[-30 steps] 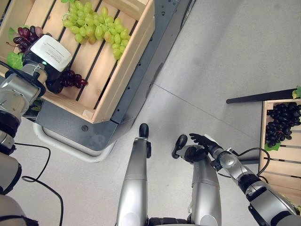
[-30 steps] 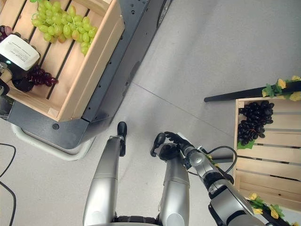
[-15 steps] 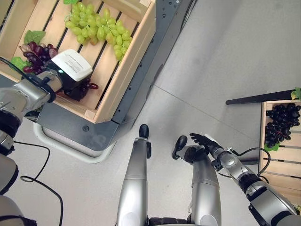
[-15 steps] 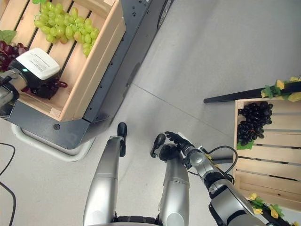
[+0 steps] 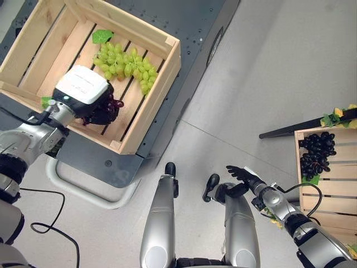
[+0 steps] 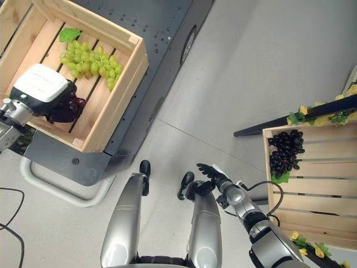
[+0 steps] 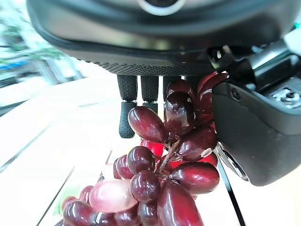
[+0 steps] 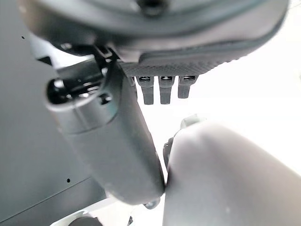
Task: Pick up the fruits from the basket on one side to the basket on the other side
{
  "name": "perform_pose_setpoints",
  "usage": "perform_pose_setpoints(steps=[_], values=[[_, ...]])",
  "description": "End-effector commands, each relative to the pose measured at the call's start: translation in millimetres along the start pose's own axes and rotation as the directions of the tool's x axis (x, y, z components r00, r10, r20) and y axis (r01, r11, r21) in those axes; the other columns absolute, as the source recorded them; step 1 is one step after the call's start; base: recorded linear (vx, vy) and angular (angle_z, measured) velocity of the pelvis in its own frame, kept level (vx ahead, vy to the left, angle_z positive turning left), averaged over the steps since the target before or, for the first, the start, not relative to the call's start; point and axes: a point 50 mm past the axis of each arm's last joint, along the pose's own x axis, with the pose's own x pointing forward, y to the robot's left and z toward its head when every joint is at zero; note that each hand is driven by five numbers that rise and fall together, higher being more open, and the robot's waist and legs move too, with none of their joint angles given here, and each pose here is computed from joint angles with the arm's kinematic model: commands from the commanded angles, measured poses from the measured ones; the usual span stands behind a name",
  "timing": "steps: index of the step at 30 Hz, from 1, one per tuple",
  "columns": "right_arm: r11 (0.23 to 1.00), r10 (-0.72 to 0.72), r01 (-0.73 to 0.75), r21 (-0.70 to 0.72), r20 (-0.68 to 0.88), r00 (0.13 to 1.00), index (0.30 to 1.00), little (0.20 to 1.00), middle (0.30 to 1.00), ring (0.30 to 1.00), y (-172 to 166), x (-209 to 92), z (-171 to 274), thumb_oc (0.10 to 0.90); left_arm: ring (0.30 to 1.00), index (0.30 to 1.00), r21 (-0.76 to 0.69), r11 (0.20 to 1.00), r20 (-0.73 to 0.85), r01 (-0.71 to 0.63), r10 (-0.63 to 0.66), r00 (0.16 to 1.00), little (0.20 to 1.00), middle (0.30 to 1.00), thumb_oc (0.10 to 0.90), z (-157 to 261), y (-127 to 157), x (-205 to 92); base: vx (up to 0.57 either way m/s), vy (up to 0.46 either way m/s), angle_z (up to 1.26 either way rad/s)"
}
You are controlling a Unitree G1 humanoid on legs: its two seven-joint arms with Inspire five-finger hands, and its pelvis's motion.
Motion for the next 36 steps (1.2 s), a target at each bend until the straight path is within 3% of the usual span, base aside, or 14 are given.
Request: perform_pose_setpoints(steps=[1, 5, 6, 8, 10, 14, 26, 36], values=[[0.999, -0.051, 0.051, 0.003, -0.036, 0.998, 0.9, 0.9, 0.9, 0.9, -13, -15, -22, 0.8, 0.3, 0.3, -0.137, 0.902, -0.328, -0.411, 0.35, 0.878, 0.3, 0.3, 0.4, -45, 50, -5, 0.03, -0.011, -0.05], [0.999, -0.032, 0.032, 0.015, -0.036, 0.999, 0.9, 0.9, 0.9, 0.9, -1, -15, -23, 0.8, 0.3, 0.3, -0.264, 0.81, -0.499, -0.523, 0.349, 0.793, 0.3, 0.3, 0.4, -54, 36, -20, 0.04, -0.023, -0.05], [0.999, -0.022, 0.023, 0.024, -0.03, 0.999, 0.9, 0.9, 0.9, 0.9, 5, -15, -23, 0.8, 0.3, 0.3, -0.323, 0.731, -0.585, -0.601, 0.345, 0.734, 0.3, 0.3, 0.4, -58, 33, -26, 0.05, -0.043, -0.03], [0.999, -0.016, 0.016, 0.029, -0.024, 1.0, 0.9, 0.9, 0.9, 0.9, 10, -15, -23, 0.8, 0.3, 0.3, -0.348, 0.688, -0.626, -0.637, 0.336, 0.704, 0.3, 0.3, 0.4, -60, 30, -31, 0.04, -0.043, -0.03], [0.999, -0.01, 0.01, 0.045, -0.007, 1.0, 0.9, 0.9, 0.9, 0.9, 18, -16, -22, 0.8, 0.3, 0.3, -0.391, 0.58, -0.707, -0.714, 0.307, 0.637, 0.3, 0.3, 0.4, -64, 27, -37, 0.05, -0.047, -0.01], [0.996, -0.007, 0.006, 0.086, 0.009, 1.0, 0.9, 0.9, 0.9, 0.9, 29, -18, -22, 0.8, 0.3, 0.3, -0.439, 0.452, -0.757, -0.776, 0.28, 0.591, 0.3, 0.3, 0.4, -59, 20, -43, 0.05, -0.042, -0.02], [0.985, 0.017, -0.018, 0.17, 0.008, 1.0, 0.9, 0.9, 0.9, 0.9, 55, -29, -30, 0.8, 0.3, 0.3, -0.532, 0.385, -0.727, -0.754, 0.249, 0.64, 0.3, 0.3, 0.4, -42, 12, -41, 0.08, -0.031, -0.02], [0.942, -0.055, 0.013, 0.336, 0.118, 0.991, 0.9, 0.9, 0.9, 0.9, 55, -33, -12, 0.8, 0.3, 0.3, -0.61, 0.344, -0.679, -0.713, 0.237, 0.695, 0.3, 0.3, 0.4, -33, 10, -42, 0.05, -0.092, 0.0]])
